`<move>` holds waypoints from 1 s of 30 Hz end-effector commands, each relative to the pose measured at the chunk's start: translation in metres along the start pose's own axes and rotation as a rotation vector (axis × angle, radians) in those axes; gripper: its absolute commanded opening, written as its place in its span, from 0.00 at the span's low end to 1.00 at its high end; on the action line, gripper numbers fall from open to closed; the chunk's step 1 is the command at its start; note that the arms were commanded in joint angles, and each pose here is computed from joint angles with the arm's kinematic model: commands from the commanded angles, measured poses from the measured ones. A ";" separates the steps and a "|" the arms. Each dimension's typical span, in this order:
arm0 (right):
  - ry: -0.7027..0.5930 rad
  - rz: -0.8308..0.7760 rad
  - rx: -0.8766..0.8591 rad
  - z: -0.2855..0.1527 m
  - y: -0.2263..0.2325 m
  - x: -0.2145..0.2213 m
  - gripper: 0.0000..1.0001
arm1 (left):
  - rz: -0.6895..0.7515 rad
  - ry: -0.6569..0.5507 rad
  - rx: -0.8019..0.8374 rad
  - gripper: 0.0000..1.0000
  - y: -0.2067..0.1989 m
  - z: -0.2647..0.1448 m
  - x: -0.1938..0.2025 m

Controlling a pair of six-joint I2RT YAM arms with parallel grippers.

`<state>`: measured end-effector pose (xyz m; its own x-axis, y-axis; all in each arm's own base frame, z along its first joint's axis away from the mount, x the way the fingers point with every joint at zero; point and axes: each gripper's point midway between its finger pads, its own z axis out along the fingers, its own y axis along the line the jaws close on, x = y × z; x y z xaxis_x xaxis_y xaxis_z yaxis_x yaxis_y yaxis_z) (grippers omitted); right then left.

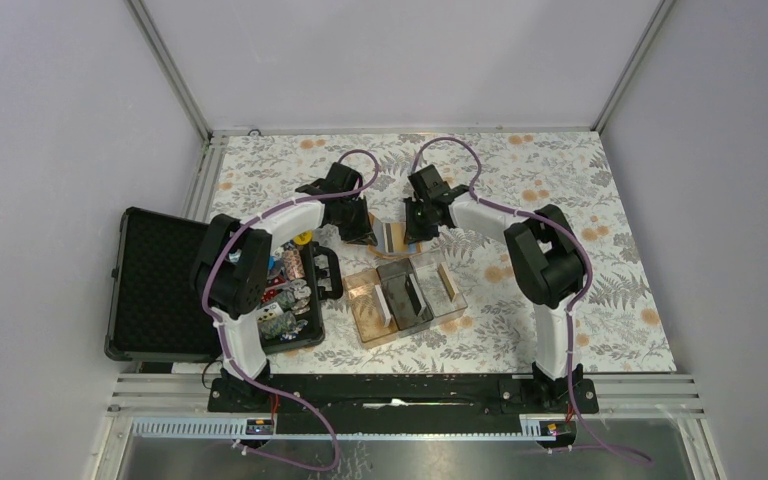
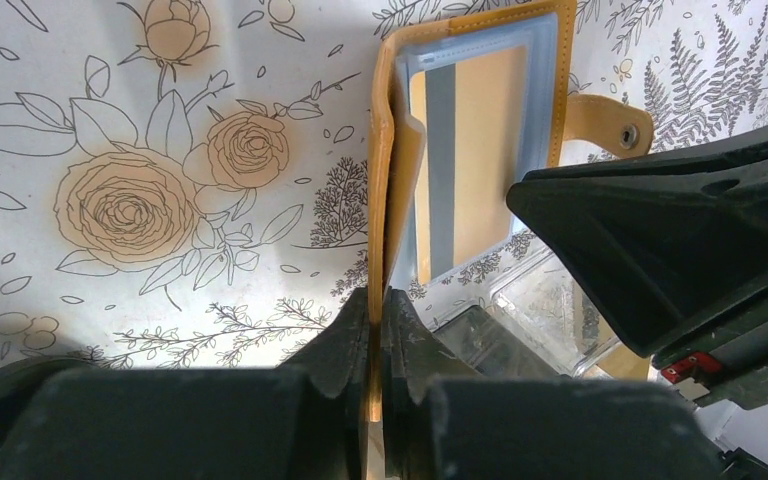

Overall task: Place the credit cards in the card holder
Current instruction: Turn over the card slot in the card holder.

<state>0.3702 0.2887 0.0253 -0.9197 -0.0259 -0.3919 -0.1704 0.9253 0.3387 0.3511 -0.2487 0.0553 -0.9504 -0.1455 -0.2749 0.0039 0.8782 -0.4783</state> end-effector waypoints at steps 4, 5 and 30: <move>-0.111 0.019 -0.127 -0.034 0.030 -0.029 0.18 | 0.017 -0.021 -0.005 0.00 -0.005 0.001 -0.010; -0.118 0.020 -0.135 -0.038 0.032 -0.030 0.18 | 0.017 -0.023 -0.011 0.00 -0.004 0.001 -0.011; -0.090 0.015 -0.224 -0.028 0.047 -0.027 0.22 | 0.010 -0.016 0.003 0.00 -0.007 0.003 -0.011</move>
<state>0.3744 0.3143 0.0688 -0.8938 0.0278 -0.4476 -0.2186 0.8445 0.4890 0.3529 -0.2466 0.0498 -0.9529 -0.1469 -0.2653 -0.0093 0.8885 -0.4588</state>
